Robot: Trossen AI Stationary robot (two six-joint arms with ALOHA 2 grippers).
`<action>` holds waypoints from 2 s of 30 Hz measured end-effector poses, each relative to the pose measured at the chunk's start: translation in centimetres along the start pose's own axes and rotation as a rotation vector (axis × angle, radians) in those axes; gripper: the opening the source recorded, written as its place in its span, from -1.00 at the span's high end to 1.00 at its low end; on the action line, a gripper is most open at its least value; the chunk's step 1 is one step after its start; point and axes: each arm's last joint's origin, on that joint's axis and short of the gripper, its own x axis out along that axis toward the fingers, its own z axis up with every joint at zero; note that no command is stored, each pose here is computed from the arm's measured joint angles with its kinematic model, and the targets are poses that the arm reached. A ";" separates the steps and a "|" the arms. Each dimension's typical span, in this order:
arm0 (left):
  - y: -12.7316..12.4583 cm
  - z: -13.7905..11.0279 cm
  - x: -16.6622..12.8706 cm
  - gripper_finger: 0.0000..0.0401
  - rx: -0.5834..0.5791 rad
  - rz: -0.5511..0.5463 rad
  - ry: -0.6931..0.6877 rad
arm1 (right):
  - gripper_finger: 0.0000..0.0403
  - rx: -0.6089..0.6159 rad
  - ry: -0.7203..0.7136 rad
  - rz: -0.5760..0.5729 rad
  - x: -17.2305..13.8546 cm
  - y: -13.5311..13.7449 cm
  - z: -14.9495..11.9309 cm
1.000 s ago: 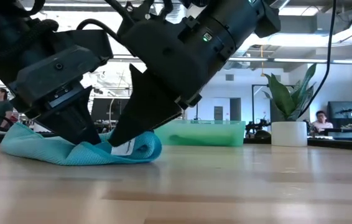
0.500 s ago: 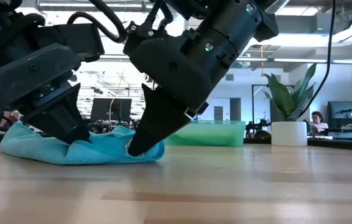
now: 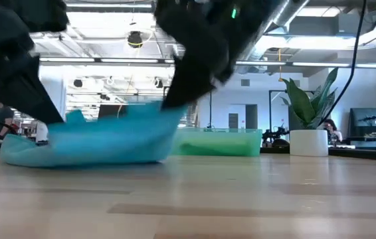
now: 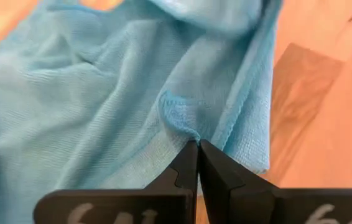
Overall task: Roll microfiber towels into tight, uniform cylinder then place into a basket
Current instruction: Fold the blue microfiber cloth
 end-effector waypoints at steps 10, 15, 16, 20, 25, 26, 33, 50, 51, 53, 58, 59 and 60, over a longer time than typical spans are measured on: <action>1.4 3.0 -3.9 1.00 0.076 -0.062 -0.077 | 0.91 0.086 -0.168 -0.194 -6.3 -2.4 2.7; 2.8 6.1 -6.8 1.00 0.154 -0.015 -0.173 | 0.96 0.126 -0.191 -0.256 -8.3 -5.0 3.7; 3.2 6.7 -7.4 1.00 0.159 -0.001 -0.191 | 0.96 0.137 -0.199 -0.270 -8.8 -5.6 3.9; 4.3 9.4 -9.3 1.00 0.105 0.026 -0.225 | 0.91 0.173 -0.225 -0.303 -10.9 -7.3 4.3; 5.3 12.7 -10.9 1.00 0.122 0.071 -0.218 | 0.93 0.210 -0.318 -0.378 -14.4 -8.5 4.9; 5.5 13.4 -11.1 1.00 0.125 0.077 -0.216 | 0.95 0.218 -0.334 -0.390 -15.1 -8.9 5.0; 6.3 16.7 -12.2 1.00 0.166 0.094 -0.224 | 0.91 0.276 -0.425 -0.379 -19.4 -10.7 5.2; 6.2 16.9 -11.6 1.00 0.309 0.059 -0.099 | 0.92 0.011 -0.434 -0.035 -24.5 -6.8 3.4; 6.2 16.9 -11.6 1.00 0.308 0.056 -0.094 | 0.93 0.005 -0.439 -0.023 -24.9 -6.5 3.4; 6.2 16.9 -11.6 1.00 0.296 0.051 -0.088 | 0.96 0.001 -0.454 -0.003 -25.6 -6.1 3.4; 6.2 16.8 -11.5 0.87 0.264 0.032 -0.060 | 0.95 0.000 -0.479 0.029 -26.9 -5.7 3.7; 6.2 16.8 -11.5 0.82 0.264 0.030 -0.058 | 0.93 -0.001 -0.480 0.031 -27.2 -5.8 3.8; 6.2 16.8 -11.5 0.77 0.264 0.031 -0.058 | 0.92 -0.003 -0.478 0.031 -27.5 -5.8 3.9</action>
